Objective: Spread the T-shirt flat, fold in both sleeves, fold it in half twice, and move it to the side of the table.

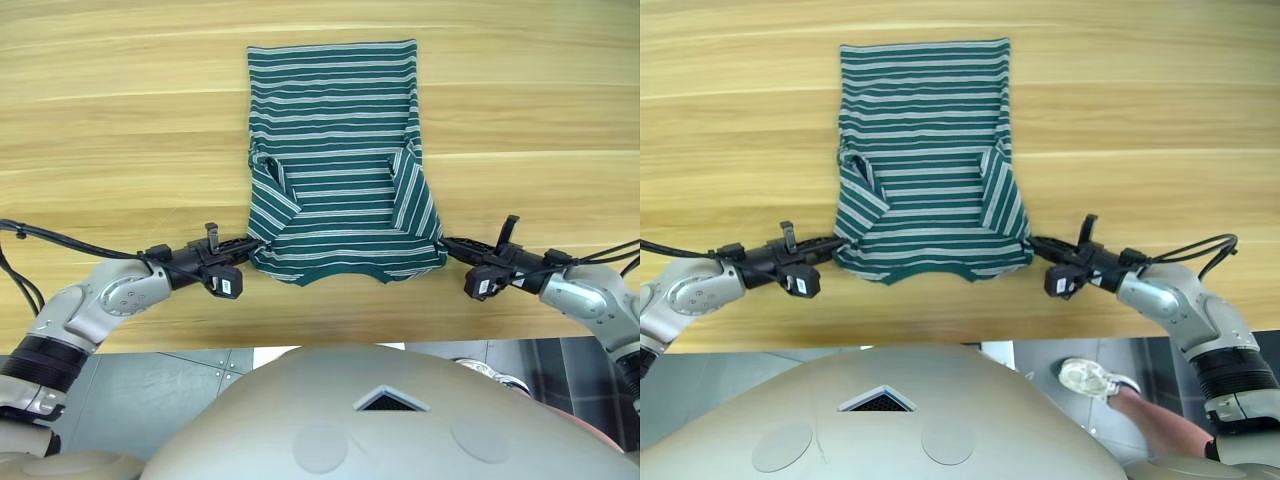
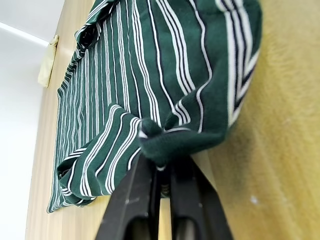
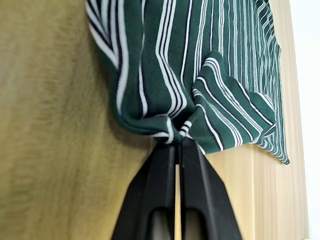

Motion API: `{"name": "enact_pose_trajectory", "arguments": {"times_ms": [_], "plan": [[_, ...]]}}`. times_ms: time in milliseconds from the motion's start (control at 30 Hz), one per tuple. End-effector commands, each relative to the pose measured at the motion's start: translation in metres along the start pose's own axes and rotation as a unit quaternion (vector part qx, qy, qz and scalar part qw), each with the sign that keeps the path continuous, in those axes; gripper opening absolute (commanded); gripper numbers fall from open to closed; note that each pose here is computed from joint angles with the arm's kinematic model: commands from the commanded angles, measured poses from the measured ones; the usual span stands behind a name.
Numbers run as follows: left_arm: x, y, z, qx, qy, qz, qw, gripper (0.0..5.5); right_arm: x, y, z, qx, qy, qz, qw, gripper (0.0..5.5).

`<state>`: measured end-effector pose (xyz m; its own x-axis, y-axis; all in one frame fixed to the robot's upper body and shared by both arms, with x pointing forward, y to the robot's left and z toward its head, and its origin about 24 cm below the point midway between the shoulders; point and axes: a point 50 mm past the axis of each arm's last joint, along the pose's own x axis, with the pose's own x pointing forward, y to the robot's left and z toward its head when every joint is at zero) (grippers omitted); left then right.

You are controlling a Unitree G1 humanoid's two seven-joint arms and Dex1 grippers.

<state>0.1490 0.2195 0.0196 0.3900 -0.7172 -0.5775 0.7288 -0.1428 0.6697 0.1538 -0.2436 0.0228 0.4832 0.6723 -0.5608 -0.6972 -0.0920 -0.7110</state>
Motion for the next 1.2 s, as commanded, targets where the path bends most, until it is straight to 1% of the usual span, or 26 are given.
{"name": "enact_pose_trajectory", "arguments": {"times_ms": [33,167,300,367,433,500,600,667,833,967,1100,1200], "plan": [[-0.005,-0.038,-0.004,-0.074,0.033,-0.026,0.996,0.07,-0.005,0.003,0.003,0.026,-0.001,-0.008,1.000,0.00],[-0.007,-0.043,0.010,-0.105,-0.001,0.022,0.994,0.04,-0.014,0.004,0.010,0.088,-0.025,-0.051,0.995,0.00],[-0.023,-0.059,0.032,-0.167,-0.026,0.046,0.985,0.02,-0.039,0.013,0.023,0.145,-0.042,-0.067,0.986,0.00],[-0.028,-0.059,0.045,-0.189,-0.046,0.047,0.980,0.02,-0.050,0.008,0.031,0.178,-0.061,-0.094,0.978,0.00],[-0.026,-0.046,0.053,-0.195,-0.077,0.078,0.975,0.02,-0.051,-0.002,0.038,0.197,-0.092,-0.123,0.968,0.00],[-0.022,-0.021,0.044,-0.185,-0.073,0.146,0.969,0.02,-0.047,-0.014,0.041,0.201,-0.111,-0.149,0.962,0.00],[-0.016,0.024,0.037,-0.168,-0.087,0.248,0.950,0.02,-0.033,-0.034,0.037,0.188,-0.112,-0.195,0.956,0.00],[-0.013,0.046,0.032,-0.165,-0.089,0.303,0.934,0.02,-0.020,-0.046,0.034,0.178,-0.113,-0.217,0.953,0.00],[-0.002,0.087,0.017,-0.179,-0.081,0.382,0.903,0.02,0.013,-0.076,0.024,0.156,-0.105,-0.262,0.947,0.00],[0.013,0.105,-0.003,-0.180,-0.047,0.400,0.897,0.02,0.039,-0.102,0.012,0.146,-0.081,-0.302,0.938,0.00],[0.031,0.115,-0.033,-0.189,0.012,0.409,0.893,0.02,0.073,-0.138,-0.001,0.169,-0.058,-0.360,0.916,0.00],[0.042,0.119,-0.049,-0.199,0.034,0.410,0.890,0.02,0.096,-0.153,-0.006,0.180,-0.045,-0.378,0.907,0.00]]}}
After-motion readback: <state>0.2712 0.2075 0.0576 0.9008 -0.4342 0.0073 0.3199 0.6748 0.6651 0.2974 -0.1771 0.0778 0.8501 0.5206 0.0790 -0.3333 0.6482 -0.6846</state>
